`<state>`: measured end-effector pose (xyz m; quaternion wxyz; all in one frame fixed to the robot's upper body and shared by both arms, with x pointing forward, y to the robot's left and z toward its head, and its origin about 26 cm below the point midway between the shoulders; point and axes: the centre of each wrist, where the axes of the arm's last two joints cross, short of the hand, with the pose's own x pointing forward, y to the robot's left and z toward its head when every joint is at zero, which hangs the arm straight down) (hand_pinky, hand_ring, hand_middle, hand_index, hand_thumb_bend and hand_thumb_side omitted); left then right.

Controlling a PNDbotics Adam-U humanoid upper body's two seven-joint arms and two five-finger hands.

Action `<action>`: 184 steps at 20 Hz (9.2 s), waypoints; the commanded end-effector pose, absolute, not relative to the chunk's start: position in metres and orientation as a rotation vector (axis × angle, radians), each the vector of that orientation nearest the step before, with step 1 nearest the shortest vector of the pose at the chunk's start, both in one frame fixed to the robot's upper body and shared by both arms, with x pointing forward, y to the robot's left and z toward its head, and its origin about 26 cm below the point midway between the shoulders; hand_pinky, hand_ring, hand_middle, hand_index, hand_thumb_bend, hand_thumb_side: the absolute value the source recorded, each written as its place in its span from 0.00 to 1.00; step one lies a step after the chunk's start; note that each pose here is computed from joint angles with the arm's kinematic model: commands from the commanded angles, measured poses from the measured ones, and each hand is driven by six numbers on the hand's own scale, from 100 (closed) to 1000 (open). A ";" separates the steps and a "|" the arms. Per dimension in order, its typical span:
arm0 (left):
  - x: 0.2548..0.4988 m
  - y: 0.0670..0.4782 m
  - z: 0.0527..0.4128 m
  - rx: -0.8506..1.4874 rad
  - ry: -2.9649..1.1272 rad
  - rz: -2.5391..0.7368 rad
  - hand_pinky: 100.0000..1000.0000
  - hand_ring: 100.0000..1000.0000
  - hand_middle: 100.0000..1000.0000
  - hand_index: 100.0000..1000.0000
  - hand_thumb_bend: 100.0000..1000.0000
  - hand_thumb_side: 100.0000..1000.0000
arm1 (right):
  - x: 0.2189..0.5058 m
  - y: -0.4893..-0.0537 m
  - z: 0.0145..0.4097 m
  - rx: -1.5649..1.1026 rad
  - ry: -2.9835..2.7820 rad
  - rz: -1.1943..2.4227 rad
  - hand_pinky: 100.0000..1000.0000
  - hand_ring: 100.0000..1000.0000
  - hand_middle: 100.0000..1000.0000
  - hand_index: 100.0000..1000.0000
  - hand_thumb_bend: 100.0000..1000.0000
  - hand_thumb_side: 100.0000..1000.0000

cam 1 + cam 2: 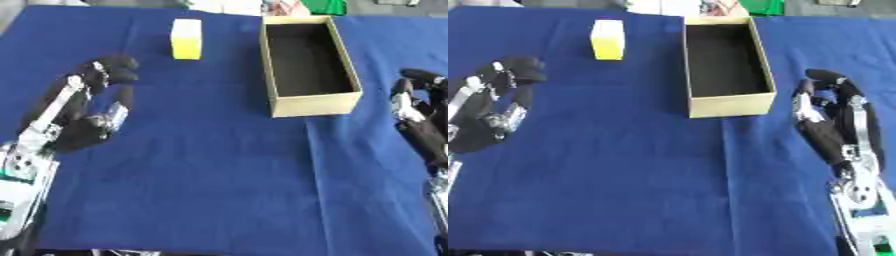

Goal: Pick up objects on the table and place them in the box.

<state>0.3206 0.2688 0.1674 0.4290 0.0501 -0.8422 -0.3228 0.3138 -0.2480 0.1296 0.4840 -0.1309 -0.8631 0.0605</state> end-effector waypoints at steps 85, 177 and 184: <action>0.486 0.346 0.284 1.170 -1.528 -1.342 0.81 0.80 0.80 0.91 0.24 0.12 | 0.316 -0.241 0.145 -0.297 -2.145 0.225 0.65 0.95 0.48 0.72 0.00 0.20; 0.481 0.158 0.280 0.774 -1.912 -1.839 0.79 0.73 0.70 0.85 0.01 0.14 | 0.316 -0.236 0.139 -0.233 -2.134 0.254 0.66 0.96 0.47 0.72 0.00 0.24; 0.477 0.158 0.283 0.704 -1.871 -1.913 0.88 0.86 0.90 0.96 0.16 0.56 | 0.316 -0.237 0.139 -0.235 -2.134 0.251 0.66 0.96 0.47 0.72 0.00 0.24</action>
